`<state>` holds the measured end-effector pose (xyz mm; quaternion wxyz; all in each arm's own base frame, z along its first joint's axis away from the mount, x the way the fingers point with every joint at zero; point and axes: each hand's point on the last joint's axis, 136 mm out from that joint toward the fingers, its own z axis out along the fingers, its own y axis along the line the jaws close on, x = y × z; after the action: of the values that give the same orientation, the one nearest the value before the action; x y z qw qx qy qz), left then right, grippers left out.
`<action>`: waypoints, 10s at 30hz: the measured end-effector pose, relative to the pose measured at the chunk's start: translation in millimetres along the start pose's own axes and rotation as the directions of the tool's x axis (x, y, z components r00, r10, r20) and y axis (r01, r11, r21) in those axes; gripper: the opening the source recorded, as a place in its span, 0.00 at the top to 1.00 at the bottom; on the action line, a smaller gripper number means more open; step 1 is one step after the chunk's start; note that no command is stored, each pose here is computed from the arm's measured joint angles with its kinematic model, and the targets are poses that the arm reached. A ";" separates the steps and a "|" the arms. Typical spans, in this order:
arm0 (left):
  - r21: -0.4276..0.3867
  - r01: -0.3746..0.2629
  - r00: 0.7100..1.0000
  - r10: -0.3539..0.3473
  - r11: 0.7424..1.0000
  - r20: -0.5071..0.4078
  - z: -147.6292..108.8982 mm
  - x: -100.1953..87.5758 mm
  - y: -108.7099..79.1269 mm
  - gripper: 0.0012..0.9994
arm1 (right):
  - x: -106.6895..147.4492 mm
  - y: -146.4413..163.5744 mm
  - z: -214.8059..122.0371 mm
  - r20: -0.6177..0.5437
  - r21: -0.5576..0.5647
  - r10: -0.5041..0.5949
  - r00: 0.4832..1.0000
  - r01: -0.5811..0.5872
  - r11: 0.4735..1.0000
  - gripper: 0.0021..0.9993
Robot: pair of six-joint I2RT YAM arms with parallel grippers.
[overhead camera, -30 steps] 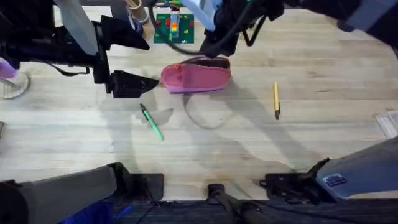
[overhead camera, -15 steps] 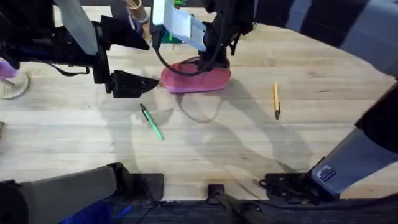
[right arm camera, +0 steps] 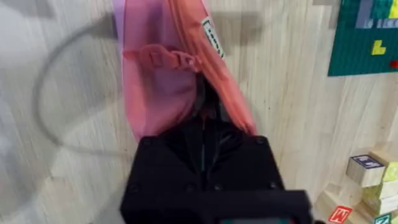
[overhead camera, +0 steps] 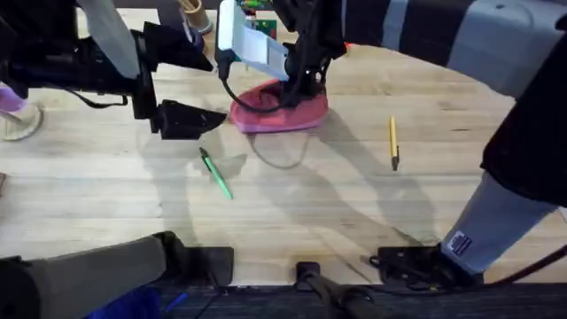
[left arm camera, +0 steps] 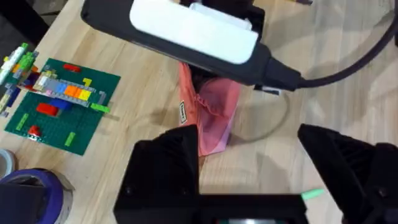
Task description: Unzip the bag, pick up the pens from the table one at a time and place them inside, then zip the bag closed.
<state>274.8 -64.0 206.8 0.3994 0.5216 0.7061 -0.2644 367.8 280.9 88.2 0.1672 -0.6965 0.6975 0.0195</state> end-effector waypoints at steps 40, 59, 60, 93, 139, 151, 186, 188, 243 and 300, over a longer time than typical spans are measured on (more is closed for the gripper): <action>-0.006 -0.009 1.000 0.009 1.000 0.000 0.0 0.0 1.9 0.01 | 44.5 3.1 -141.7 0.059 0.094 0.252 0.966 -0.257 0.962 0.00; -0.011 -0.016 1.000 0.016 1.000 0.000 -0.1 -0.2 3.2 0.01 | 144.6 -33.1 -211.8 0.213 0.282 0.597 0.774 -0.634 0.720 0.00; -0.011 -0.017 1.000 0.017 1.000 0.000 -0.1 -0.2 3.2 0.01 | 149.3 -29.1 -210.3 0.214 0.281 0.612 0.761 -0.648 0.708 0.00; -0.014 -0.022 1.000 0.022 1.000 0.000 0.0 -0.1 4.3 0.01 | 257.1 60.2 -111.0 0.195 0.273 0.977 0.087 -0.961 0.031 0.00; -0.014 -0.022 1.000 0.022 1.000 0.000 0.0 -0.1 4.3 0.01 | 284.9 61.5 -39.8 0.011 0.301 0.997 -0.079 -0.951 -0.078 0.97; -0.014 -0.022 1.000 0.022 1.000 -0.001 -0.1 -0.1 4.3 0.01 | 219.9 -20.6 -101.1 0.273 0.031 0.956 -0.107 -0.992 -0.120 0.97; -0.014 -0.022 1.000 0.022 1.000 -0.003 0.0 0.4 4.4 0.01 | 3.1 -15.5 -94.0 0.409 0.260 0.129 0.903 -0.251 0.932 0.97; -0.014 -0.022 1.000 0.022 1.000 -0.003 -0.1 0.4 4.4 0.01 | -1.8 -9.4 -83.0 0.378 0.269 0.051 0.924 -0.162 0.949 0.97; -0.339 0.432 0.841 -0.509 0.836 -0.184 -37.8 19.1 -4.5 0.00 | -6.8 -11.2 -77.2 0.358 0.303 -0.020 0.934 -0.095 0.948 0.00; -0.702 0.612 -0.254 -0.931 -0.365 0.263 36.8 147.6 -81.8 0.00 | 10.6 -14.4 -144.6 0.487 0.257 0.248 0.838 -0.409 0.876 0.00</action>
<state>187.7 -41.4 59.4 0.0107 -0.3377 0.9381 -0.0759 352.3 232.7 224.9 0.4355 -0.5003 0.7441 0.0802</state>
